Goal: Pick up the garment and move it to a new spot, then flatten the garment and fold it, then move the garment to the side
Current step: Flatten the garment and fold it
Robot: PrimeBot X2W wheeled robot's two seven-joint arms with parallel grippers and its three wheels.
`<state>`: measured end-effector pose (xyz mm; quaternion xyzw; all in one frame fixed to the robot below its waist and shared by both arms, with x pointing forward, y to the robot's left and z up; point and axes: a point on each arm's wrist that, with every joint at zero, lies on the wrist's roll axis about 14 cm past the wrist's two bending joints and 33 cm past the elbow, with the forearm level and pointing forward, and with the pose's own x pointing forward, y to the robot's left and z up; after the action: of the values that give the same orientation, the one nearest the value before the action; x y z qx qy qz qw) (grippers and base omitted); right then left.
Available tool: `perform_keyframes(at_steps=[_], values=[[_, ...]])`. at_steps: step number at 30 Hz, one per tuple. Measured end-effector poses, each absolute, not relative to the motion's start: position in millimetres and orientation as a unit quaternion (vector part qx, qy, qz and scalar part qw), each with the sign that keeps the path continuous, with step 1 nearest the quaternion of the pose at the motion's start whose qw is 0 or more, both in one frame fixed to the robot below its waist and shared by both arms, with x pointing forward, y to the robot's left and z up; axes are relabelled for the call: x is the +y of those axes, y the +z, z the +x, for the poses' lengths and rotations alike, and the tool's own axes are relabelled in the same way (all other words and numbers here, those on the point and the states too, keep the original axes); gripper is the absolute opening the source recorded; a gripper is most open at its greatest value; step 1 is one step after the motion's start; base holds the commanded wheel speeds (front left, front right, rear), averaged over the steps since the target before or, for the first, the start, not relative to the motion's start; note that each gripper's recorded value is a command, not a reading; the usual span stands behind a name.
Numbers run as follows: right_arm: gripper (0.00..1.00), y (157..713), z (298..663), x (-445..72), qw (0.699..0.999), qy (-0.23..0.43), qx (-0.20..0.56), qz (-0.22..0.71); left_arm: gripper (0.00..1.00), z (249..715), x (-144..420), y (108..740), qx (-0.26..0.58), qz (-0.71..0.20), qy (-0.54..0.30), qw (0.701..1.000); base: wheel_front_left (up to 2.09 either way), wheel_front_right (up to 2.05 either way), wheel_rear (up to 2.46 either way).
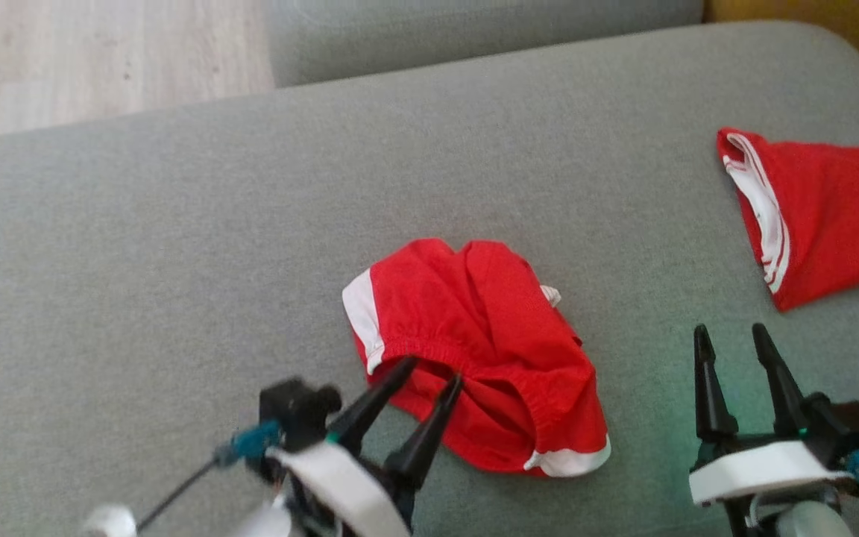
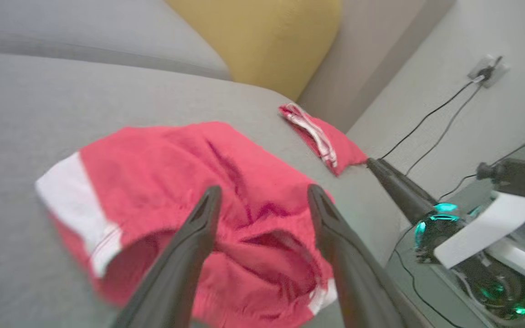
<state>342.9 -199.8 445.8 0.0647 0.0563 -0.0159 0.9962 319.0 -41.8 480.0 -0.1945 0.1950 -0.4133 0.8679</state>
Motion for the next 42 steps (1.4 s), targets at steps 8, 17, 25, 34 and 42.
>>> perform_keyframes(at_steps=[8, 17, 25, 34, 42], values=[[1.00, 445.5, 342.6, -193.3, 0.997, -0.004, 0.058, 0.058, 1.00, 273.8, -64.8, 458.9, 0.259, -0.212, -0.448, 0.829, 0.00, 0.00, 0.00], [1.00, 444.7, 340.4, -199.7, 0.997, -0.015, 0.060, 0.053, 1.00, 257.7, -95.1, 420.5, 0.325, -0.164, -0.491, 0.791, 0.00, 0.00, 0.00], [1.00, 440.7, 332.1, -212.4, 0.996, -0.037, 0.067, 0.052, 0.96, 249.4, -103.6, 398.0, 0.361, -0.140, -0.507, 0.770, 0.00, 0.00, 0.00], [1.00, 451.4, 325.9, -229.8, 0.994, -0.068, 0.049, 0.064, 0.00, 284.9, -113.4, 422.6, 0.341, -0.183, -0.510, 0.768, 0.00, 0.00, 0.00], [1.00, 454.2, 309.2, -247.1, 0.991, -0.104, 0.043, 0.078, 0.00, 418.8, -77.6, 551.9, 0.215, -0.146, -0.523, 0.812, 0.00, 0.00, 0.00]])
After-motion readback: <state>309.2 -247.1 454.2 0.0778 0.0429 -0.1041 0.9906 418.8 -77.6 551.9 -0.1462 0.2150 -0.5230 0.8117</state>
